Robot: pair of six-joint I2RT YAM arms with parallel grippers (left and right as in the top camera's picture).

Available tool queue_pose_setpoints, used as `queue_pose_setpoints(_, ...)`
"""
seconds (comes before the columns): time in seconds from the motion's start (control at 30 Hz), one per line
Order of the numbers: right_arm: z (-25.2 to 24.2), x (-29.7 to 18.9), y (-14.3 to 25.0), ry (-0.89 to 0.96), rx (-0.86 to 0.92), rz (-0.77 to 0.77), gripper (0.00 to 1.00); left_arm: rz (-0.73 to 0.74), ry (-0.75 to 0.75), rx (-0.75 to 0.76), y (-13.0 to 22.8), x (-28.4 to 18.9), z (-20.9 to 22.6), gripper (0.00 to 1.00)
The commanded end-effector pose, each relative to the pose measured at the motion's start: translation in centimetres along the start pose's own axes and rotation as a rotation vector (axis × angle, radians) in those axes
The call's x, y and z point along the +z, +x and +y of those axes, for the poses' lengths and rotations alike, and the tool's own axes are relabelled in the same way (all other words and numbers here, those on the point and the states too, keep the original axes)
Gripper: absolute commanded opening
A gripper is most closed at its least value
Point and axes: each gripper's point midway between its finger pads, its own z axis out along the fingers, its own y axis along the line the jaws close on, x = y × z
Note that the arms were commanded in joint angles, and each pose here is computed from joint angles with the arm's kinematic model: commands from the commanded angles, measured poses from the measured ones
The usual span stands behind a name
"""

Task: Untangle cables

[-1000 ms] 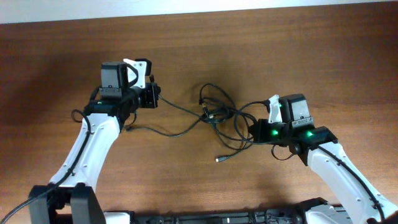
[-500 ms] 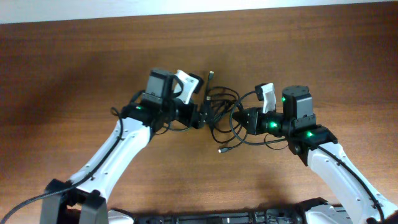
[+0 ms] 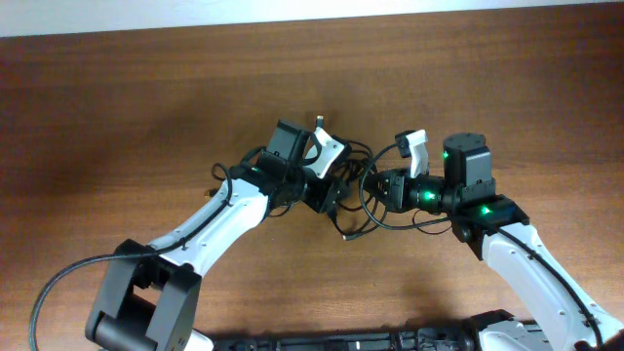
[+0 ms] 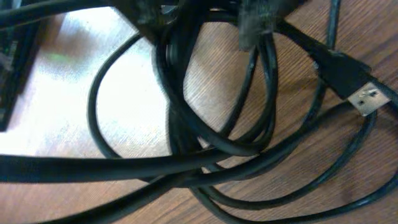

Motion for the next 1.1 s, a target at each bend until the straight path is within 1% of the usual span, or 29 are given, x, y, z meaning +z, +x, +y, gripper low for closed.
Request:
queue_pose_setpoints(0.0,0.6,-0.2,-0.4,-0.023,-0.026,-0.009,0.04,-0.015,0.117,0.016,-0.6,-0.1,-2.0,0.36)
queue_pose_setpoints(0.03,0.6,-0.2,-0.4,-0.023,-0.026,-0.008,0.04,-0.015,0.117,0.016,-0.6,-0.1,-2.0,0.29)
queue_pose_setpoints(0.07,0.6,-0.2,-0.4,-0.022,-0.024,-0.006,0.04,-0.015,0.103,0.016,-0.5,-0.1,-1.7,0.16)
queue_pose_setpoints(0.13,-0.1,-0.2,0.0,0.013,-0.001,0.002,0.04,-0.012,0.0,0.014,-0.5,0.0,0.1,0.0)
queue_pose_setpoints(0.2,-3.8,-0.6,1.2,0.209,0.078,0.019,0.04,-0.026,-0.071,-0.009,-0.7,-0.9,2.0,0.0)
queue_pose_setpoints(0.23,-6.9,-1.6,2.5,0.391,0.13,0.037,0.04,-0.055,-0.094,-0.032,-1.3,-2.1,3.2,0.0)
queue_pose_setpoints(0.27,-8.5,-2.4,3.3,0.488,0.152,0.048,0.04,-0.081,-0.112,-0.046,-1.7,-3.2,4.0,0.0)
queue_pose_setpoints(0.33,-11.0,-4.2,4.6,0.666,0.181,0.072,0.04,-0.17,-0.167,-0.074,-3.2,-6.7,6.1,0.0)
queue_pose_setpoints(0.4,-12.1,-5.1,4.8,0.742,0.18,0.069,0.04,-0.242,-0.21,-0.087,-4.2,-9.7,7.2,0.0)
queue_pose_setpoints(0.43,-12.3,-5.3,4.7,0.762,0.176,0.062,0.04,-0.306,-0.236,-0.107,-4.9,-12.3,7.8,0.0)
queue_pose_setpoints(0.47,-12.7,-5.7,4.5,0.787,0.172,0.052,0.04,-0.373,-0.231,-0.108,-5.6,-14.9,7.9,0.0)
queue_pose_setpoints(0.5,-12.9,-5.8,4.4,0.803,0.168,0.045,0.05,-0.415,-0.223,-0.124,-5.9,-16.6,7.9,0.0)
queue_pose_setpoints(0.63,-13.4,-6.7,3.5,0.866,0.15,0.013,0.06,-0.532,-0.161,-0.125,-6.3,-21.4,7.6,0.0)
queue_pose_setpoints(0.7,-12.7,-6.7,2.0,0.852,0.137,-0.014,0.2,-0.56,-0.129,-0.169,-6.2,-22.4,7.9,0.0)
queue_pose_setpoints(0.77,-11.2,-7.1,-0.4,0.835,0.117,-0.058,0.39,-0.566,-0.122,-0.173,-6.1,-22.7,8.0,0.0)
queue_pose_setpoints(0.83,-9.0,-8.0,-3.1,0.816,0.093,-0.106,0.46,-0.565,-0.117,-0.172,-6.1,-22.7,7.9,0.0)
queue_pose_setpoints(0.87,-8.0,-8.4,-4.0,0.804,0.084,-0.126,0.48,-0.566,-0.088,-0.163,-6.2,-22.6,7.4,0.0)
queue_pose_setpoints(0.9,-6.6,-8.2,-4.8,0.751,0.074,-0.136,0.52,-0.566,-0.063,-0.155,-6.2,-22.6,6.9,0.0)
queue_pose_setpoints(0.93,-5.0,-7.5,-5.3,0.662,0.063,-0.132,0.57,-0.565,-0.03,-0.144,-6.3,-22.5,6.3,0.0)
queue_pose_setpoints(1.0,-3.1,-6.3,-5.3,0.539,0.056,-0.111,0.62,-0.553,0.02,-0.118,-6.6,-21.8,4.9,0.0)
queue_pose_setpoints(1.07,-1.2,-5.2,-5.0,0.415,0.052,-0.079,0.68,-0.526,0.097,-0.063,-7.1,-20.5,2.3,0.0)
